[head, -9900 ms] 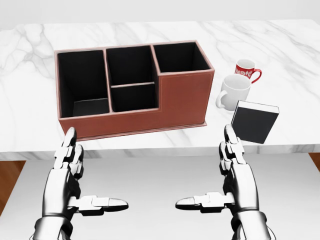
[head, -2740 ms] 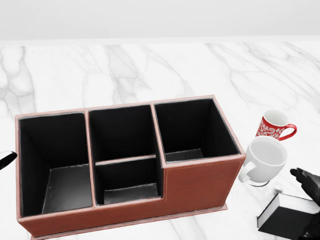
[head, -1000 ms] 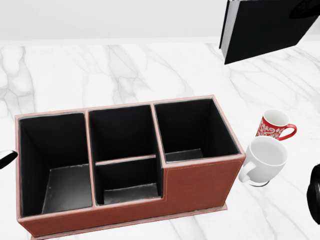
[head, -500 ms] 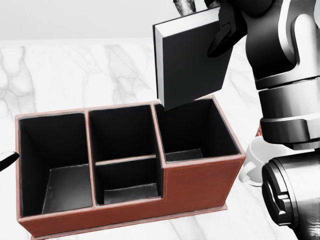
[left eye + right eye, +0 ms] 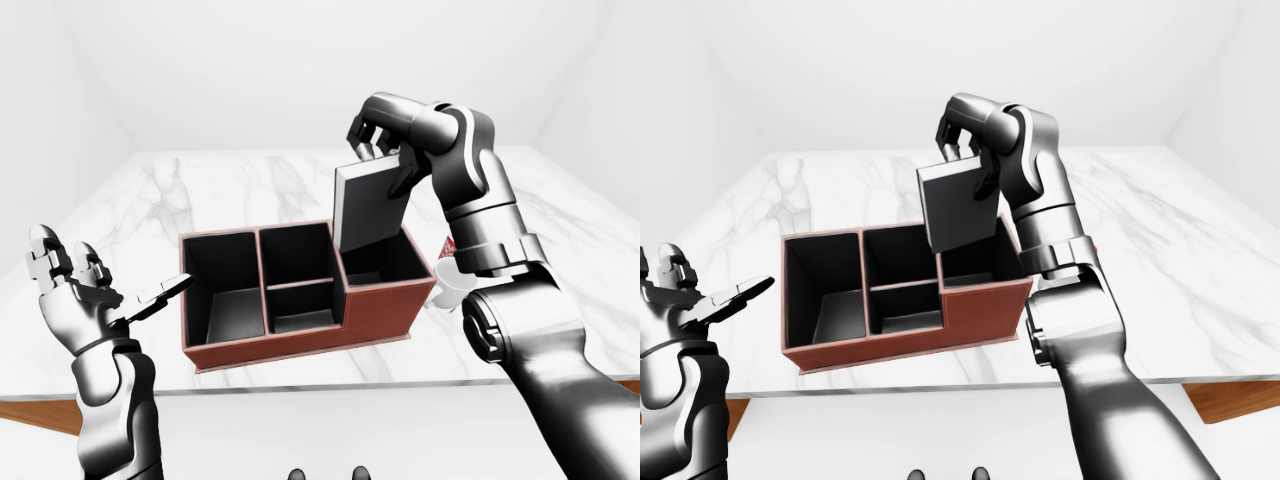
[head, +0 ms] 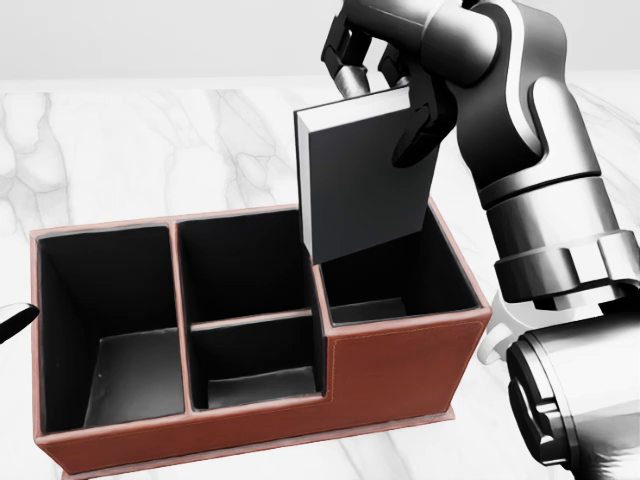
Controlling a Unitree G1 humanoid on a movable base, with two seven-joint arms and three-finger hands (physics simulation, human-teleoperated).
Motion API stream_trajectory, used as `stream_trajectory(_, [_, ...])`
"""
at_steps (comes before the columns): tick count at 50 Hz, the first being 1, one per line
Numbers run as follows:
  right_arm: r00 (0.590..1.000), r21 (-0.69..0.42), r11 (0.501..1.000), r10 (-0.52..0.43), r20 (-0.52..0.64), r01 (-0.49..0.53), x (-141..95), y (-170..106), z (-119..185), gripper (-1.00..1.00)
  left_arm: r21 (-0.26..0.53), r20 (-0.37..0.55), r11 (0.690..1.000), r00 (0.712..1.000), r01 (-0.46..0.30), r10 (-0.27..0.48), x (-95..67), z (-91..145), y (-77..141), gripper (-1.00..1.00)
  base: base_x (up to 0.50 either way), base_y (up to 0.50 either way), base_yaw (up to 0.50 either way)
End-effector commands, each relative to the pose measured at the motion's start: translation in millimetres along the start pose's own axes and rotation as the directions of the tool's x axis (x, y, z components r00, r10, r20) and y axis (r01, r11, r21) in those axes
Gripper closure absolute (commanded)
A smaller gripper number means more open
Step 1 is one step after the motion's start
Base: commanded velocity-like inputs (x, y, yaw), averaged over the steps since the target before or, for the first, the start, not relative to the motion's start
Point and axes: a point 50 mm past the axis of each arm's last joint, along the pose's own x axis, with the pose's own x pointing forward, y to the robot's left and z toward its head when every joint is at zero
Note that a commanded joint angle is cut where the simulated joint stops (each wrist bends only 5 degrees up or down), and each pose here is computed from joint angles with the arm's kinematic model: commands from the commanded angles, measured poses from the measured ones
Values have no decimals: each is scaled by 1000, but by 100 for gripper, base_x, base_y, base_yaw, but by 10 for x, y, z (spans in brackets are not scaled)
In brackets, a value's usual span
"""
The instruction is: Pick up the book and place it in the right compartment of the caddy.
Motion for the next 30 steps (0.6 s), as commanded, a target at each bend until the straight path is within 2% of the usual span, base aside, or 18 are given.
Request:
stream_trajectory(1, [999,15,1000,8,-41,-8,0,-15,-111,100,1,0,1000,1000,1,-1,0,-6,-2,-100,0,0,0])
stream_trajectory(30, [989,76,995,69,-134,-59,-2,49,-438,100,2,-1,1000,1000,1,-1,-5,-4,0,-100,0,0,0])
